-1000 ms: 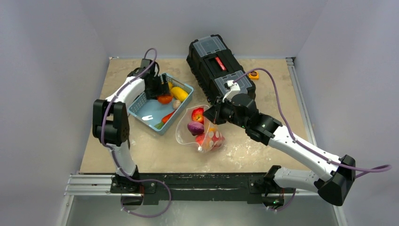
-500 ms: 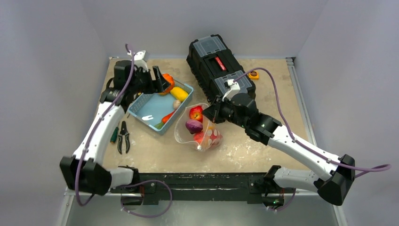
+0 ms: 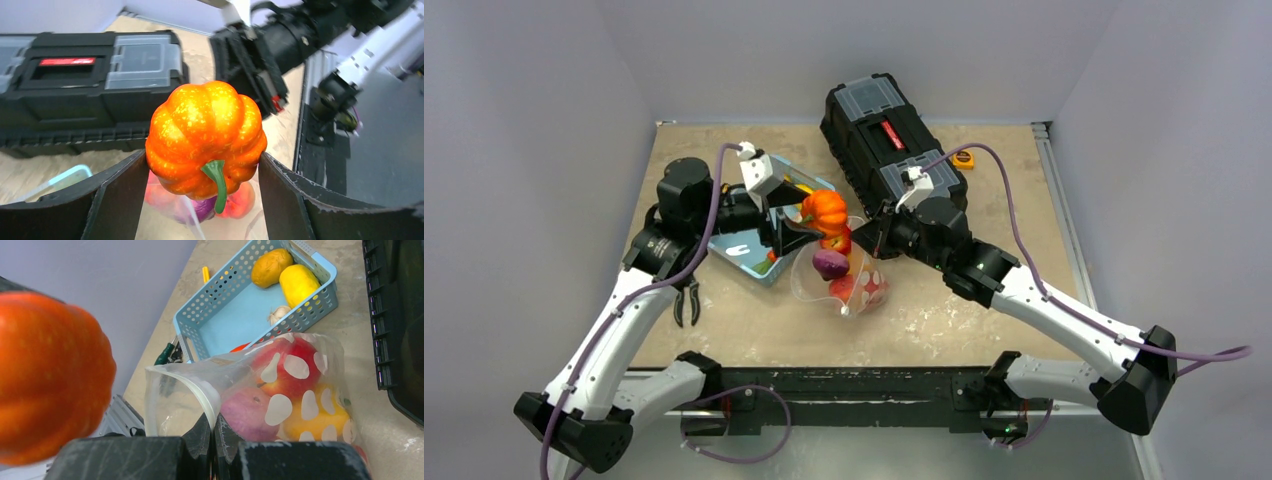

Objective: Place the food in the zip-top bag and seal the zipper
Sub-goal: Place the fake vegetable in the zipper food storage bag.

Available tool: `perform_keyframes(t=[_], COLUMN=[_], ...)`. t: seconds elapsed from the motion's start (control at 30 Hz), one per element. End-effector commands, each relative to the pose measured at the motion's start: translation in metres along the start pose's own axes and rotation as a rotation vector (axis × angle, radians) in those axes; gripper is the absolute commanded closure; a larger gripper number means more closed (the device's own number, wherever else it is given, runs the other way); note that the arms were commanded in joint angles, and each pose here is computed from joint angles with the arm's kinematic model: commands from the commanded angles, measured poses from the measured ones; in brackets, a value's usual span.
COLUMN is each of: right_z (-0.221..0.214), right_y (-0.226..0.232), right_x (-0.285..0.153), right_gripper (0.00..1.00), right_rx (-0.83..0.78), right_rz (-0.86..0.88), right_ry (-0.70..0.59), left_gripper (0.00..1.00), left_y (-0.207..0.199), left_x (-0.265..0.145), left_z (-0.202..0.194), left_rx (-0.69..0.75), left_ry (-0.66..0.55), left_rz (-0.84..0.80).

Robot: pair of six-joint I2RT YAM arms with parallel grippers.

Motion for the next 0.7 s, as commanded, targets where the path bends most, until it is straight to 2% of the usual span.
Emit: perform_keyframes(t=[0.0,0.27,0.4,0.67], right_z=[0.018,0.019,0.022,0.027], right_y=[0.025,0.028,0.028,0.037], right_x=[-0.008,-0.011,-0.014,-0.02], right_gripper=[1.0,1.0,1.0,1.0], right_rx=[0.011,0.011,0.012,0.01], right_rz=[0.095,0.107,0.108,0.136], right_ry=[-0.068,-0.074,-0.089,-0.097], left_gripper=[0.41,0.4,0.32,0.26], left_y=[-0.032,-0.041,-0.041,-0.033], left_x=[0.006,0.014,0.017,0.02], left_z=[-0.009,-0.03,-0.037,-0.048], left_rx=[0.134,0.143,0.142,0.14], left_ry=[-0.045,0.003,0.026,0.079], left_rz=[-0.244,-0.316,-0.324,-0.301])
Point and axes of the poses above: each gripper's point midway between its finger pads, its own x axis out along the fingers, its own y axis along the line the jaws close on, z = x × y, the point moved 2 cm from there along -x, back along the fingers, and after that the axes turned 12 degrees about x, right-handed, at the moved point
